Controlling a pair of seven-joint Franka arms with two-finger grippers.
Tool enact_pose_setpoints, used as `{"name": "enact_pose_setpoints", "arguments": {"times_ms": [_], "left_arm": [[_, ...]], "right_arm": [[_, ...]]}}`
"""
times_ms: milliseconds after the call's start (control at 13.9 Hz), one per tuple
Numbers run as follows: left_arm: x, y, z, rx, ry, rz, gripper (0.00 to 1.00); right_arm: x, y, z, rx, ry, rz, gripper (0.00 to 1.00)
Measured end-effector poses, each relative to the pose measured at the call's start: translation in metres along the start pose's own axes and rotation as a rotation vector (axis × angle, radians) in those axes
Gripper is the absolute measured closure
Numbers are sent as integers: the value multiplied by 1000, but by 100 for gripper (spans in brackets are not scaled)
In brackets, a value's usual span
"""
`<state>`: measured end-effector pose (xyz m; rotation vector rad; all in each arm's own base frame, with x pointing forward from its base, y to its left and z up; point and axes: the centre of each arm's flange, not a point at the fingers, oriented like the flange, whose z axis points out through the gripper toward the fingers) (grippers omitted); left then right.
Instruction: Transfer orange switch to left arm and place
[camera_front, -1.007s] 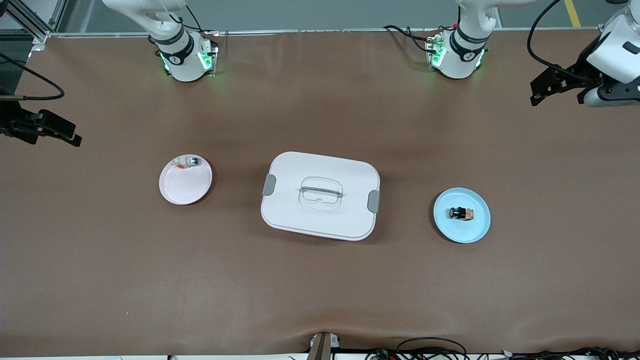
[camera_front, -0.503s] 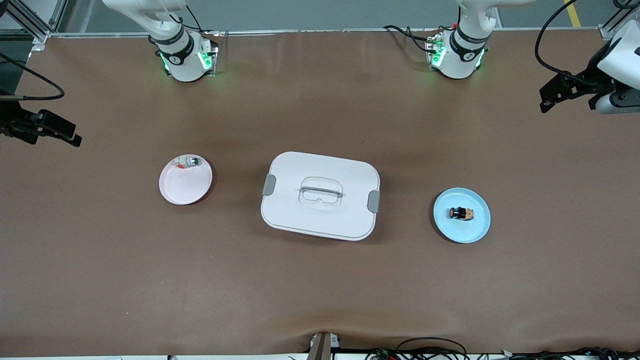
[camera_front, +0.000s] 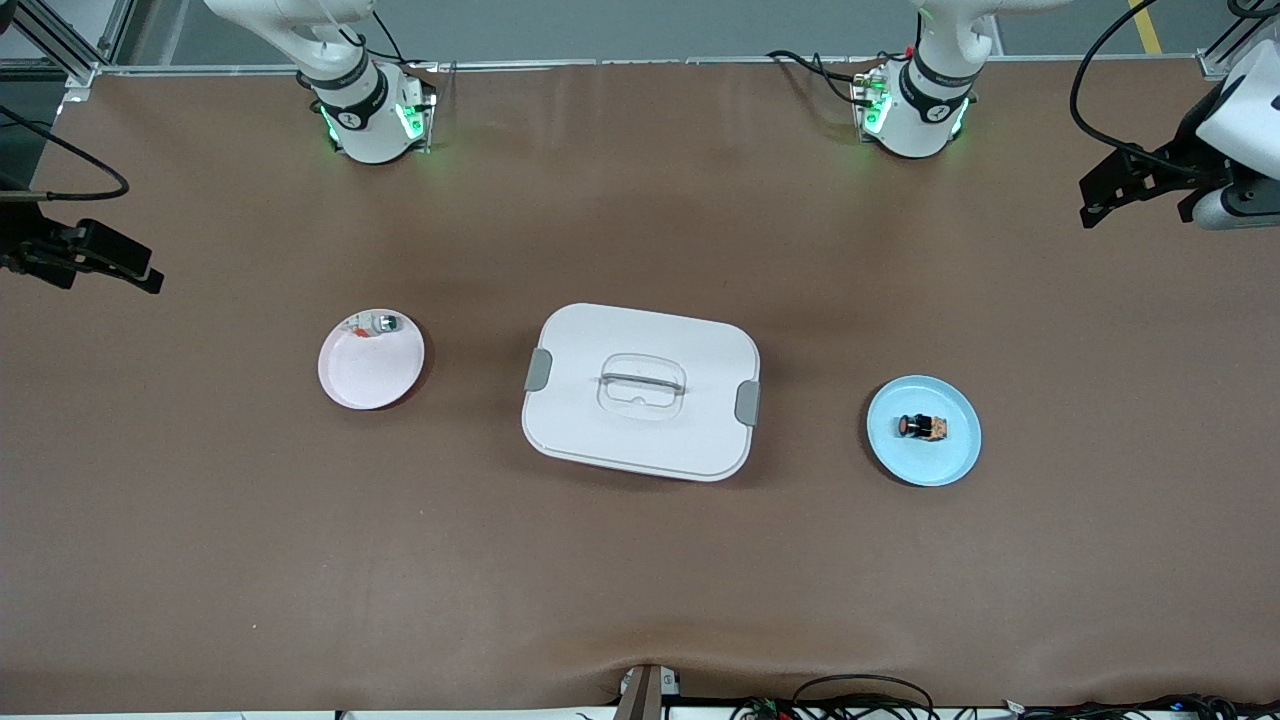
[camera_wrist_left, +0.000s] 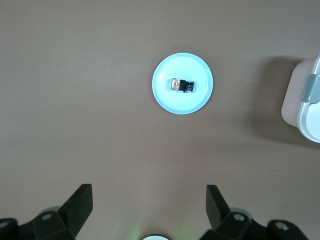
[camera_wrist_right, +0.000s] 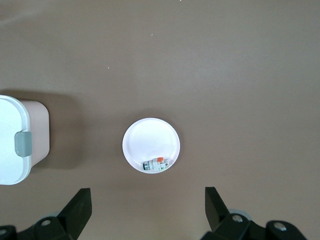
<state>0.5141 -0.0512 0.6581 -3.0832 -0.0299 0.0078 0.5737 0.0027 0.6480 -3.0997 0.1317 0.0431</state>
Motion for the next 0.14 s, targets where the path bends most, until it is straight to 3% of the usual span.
{"name": "enact_pose_setpoints", "arguments": {"times_ms": [144], "left_arm": [[1, 0, 1, 0, -3, 1, 0]], "right_arm": [[0, 0, 0, 0, 0, 0, 0]]}}
